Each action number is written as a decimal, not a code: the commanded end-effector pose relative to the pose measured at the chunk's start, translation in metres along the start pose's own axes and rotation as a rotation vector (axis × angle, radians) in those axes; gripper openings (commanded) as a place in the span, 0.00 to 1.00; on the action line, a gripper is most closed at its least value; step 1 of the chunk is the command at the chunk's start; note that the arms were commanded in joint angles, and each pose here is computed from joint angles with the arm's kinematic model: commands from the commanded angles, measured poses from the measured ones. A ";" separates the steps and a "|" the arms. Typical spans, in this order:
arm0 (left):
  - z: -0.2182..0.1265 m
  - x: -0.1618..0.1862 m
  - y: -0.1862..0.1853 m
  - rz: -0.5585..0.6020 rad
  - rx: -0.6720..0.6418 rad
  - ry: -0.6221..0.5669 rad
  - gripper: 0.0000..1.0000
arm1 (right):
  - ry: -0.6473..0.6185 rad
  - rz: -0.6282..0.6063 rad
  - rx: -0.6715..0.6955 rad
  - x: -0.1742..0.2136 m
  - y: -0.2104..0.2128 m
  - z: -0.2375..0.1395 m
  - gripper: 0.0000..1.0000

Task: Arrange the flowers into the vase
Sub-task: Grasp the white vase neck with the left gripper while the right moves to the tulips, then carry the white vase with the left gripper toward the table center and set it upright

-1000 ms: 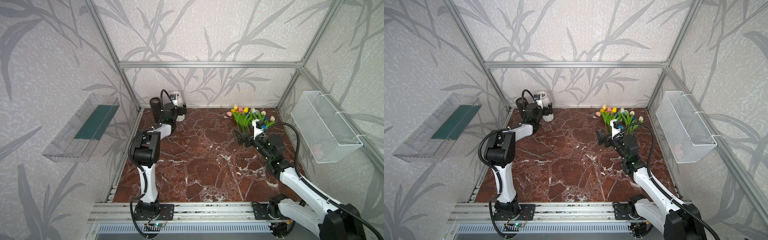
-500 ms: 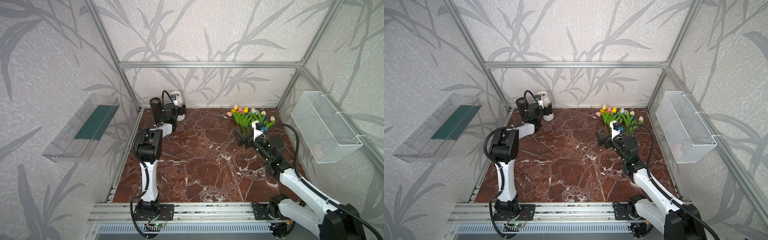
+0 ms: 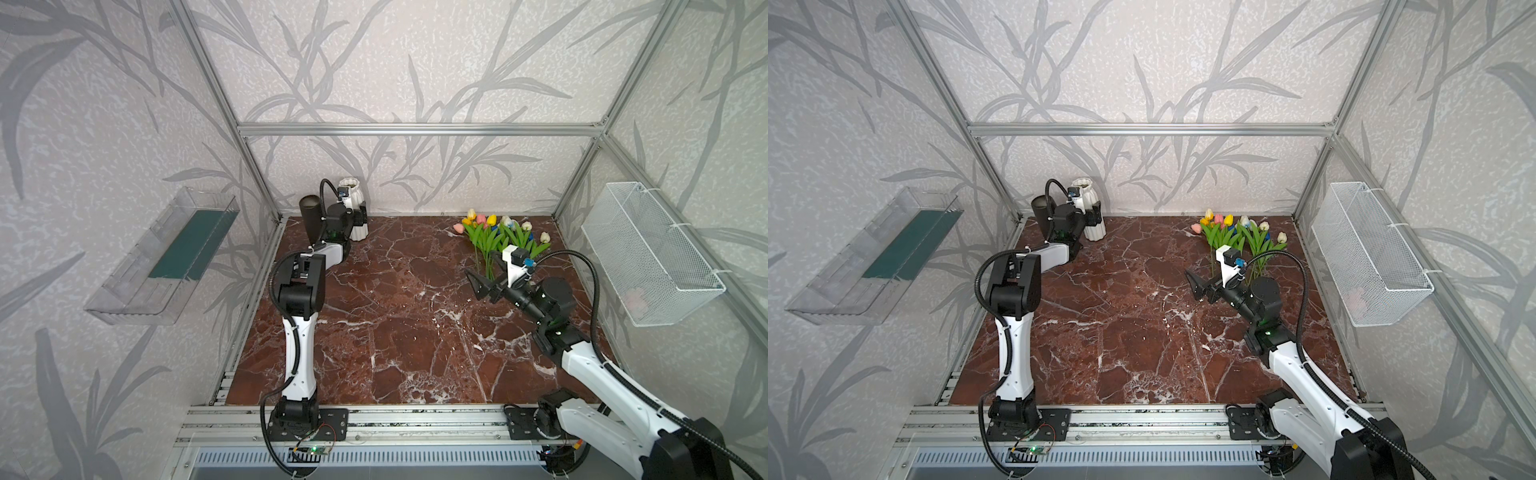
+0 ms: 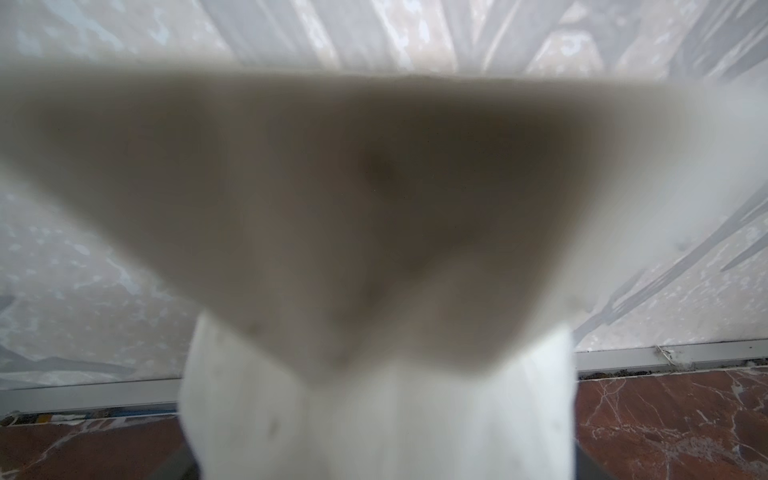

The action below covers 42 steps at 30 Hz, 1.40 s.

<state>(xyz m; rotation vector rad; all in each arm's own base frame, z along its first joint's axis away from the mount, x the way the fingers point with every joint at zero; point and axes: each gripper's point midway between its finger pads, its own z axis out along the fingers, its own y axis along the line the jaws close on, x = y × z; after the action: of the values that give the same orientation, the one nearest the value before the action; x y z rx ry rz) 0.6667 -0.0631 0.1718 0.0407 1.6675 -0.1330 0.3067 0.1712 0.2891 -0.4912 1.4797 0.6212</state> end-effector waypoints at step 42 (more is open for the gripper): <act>-0.277 -0.024 -0.281 0.129 0.833 -0.329 0.04 | 0.065 0.056 0.316 -0.001 -0.059 0.006 0.99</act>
<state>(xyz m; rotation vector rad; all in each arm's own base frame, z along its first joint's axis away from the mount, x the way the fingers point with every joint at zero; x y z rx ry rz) 0.3806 -0.3118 0.1660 0.7221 1.4464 -0.7078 0.3425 0.1362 0.2783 -0.2378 1.6042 0.4579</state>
